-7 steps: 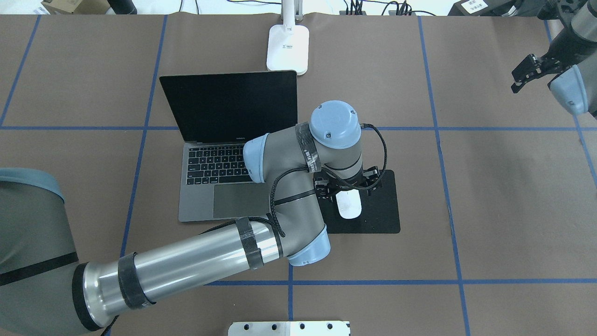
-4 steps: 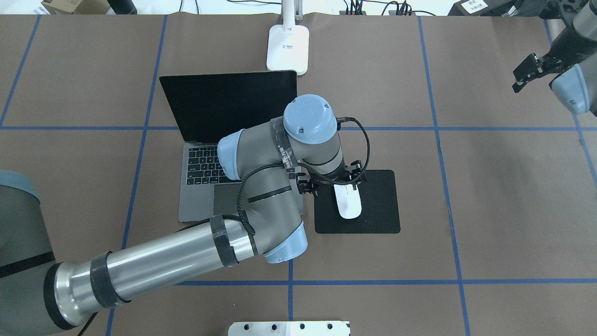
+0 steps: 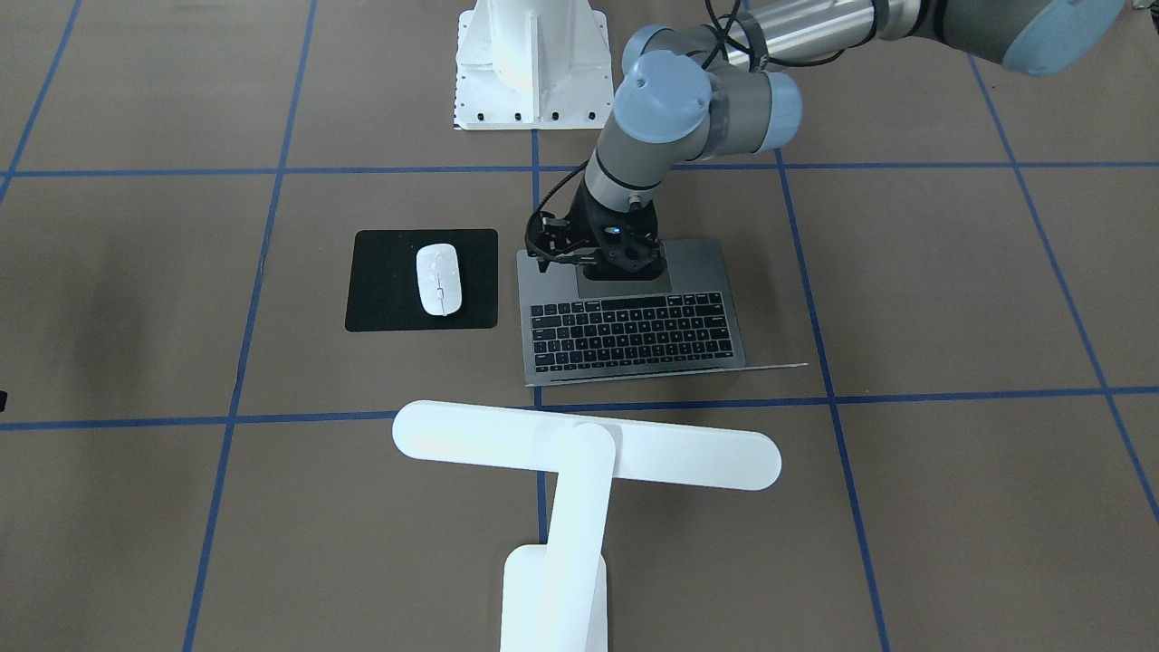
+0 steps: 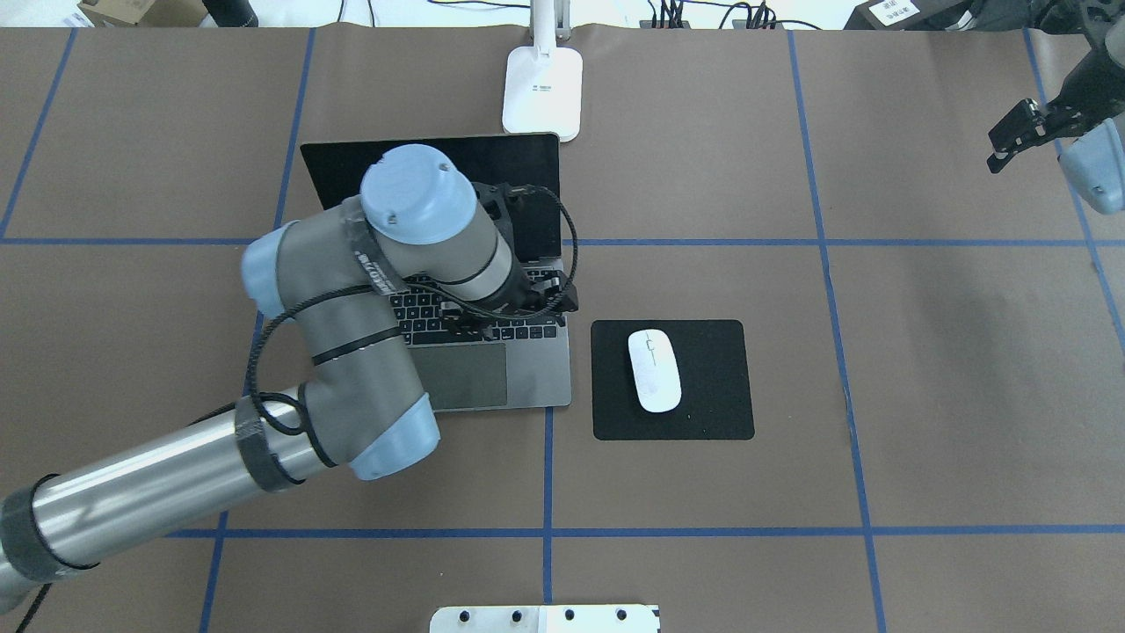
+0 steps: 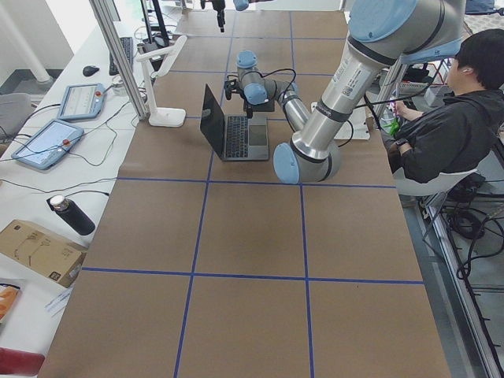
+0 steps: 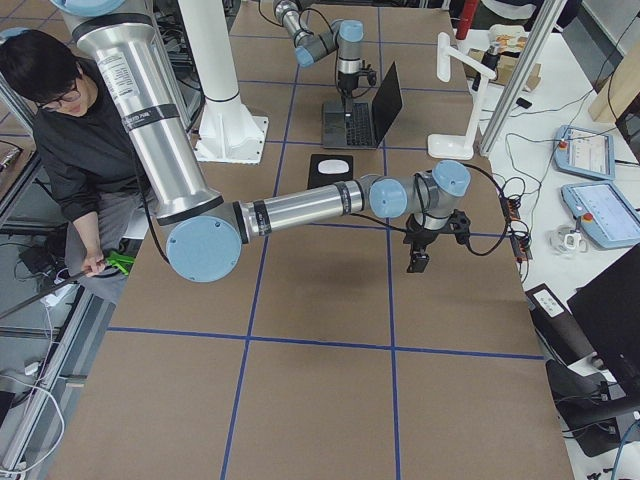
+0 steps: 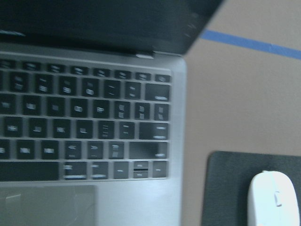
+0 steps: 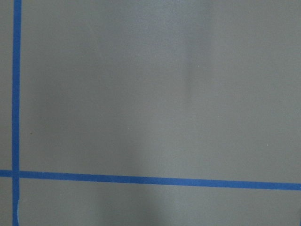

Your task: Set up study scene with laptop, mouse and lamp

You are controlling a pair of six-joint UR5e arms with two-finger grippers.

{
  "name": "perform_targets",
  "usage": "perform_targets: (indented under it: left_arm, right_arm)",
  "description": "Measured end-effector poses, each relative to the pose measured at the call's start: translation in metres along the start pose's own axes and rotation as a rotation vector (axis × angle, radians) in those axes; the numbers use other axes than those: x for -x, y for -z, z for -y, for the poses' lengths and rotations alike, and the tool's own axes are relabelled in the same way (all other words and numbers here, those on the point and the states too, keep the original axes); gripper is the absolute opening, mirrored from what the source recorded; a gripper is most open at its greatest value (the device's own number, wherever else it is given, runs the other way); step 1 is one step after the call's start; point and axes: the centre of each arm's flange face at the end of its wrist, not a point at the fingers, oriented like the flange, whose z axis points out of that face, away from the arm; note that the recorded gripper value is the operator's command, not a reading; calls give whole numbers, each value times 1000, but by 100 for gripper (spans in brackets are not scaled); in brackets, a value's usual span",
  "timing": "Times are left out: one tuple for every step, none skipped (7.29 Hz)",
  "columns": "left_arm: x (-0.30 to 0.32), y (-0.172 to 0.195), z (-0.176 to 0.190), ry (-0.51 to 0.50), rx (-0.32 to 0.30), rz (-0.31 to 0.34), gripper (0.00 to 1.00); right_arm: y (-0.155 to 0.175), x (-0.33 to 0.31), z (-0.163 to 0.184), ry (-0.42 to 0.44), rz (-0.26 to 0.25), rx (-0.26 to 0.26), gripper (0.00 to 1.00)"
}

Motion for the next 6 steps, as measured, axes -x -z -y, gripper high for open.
perform_targets:
  left_arm:
    - [38, 20, 2, -28, -17, 18, 100]
    - [84, 37, 6, -61, -25, 41, 100]
    - [138, 57, 18, -91, -23, 67, 100]
    - [198, 77, 33, -120, -27, 103, 100]
    - [261, 97, 47, -153, -40, 152, 100]
    - [324, 121, 67, -159, -64, 206, 100]
  right_arm:
    - [-3, -5, -3, -8, -3, 5, 99]
    - [-4, -8, -4, -10, -4, 6, 99]
    - [-2, -7, -4, -9, -3, 2, 99]
    - [2, -6, -3, -5, -2, -6, 99]
    - [5, -6, -5, 1, -8, -16, 99]
    - [6, -10, -9, 6, -20, -29, 99]
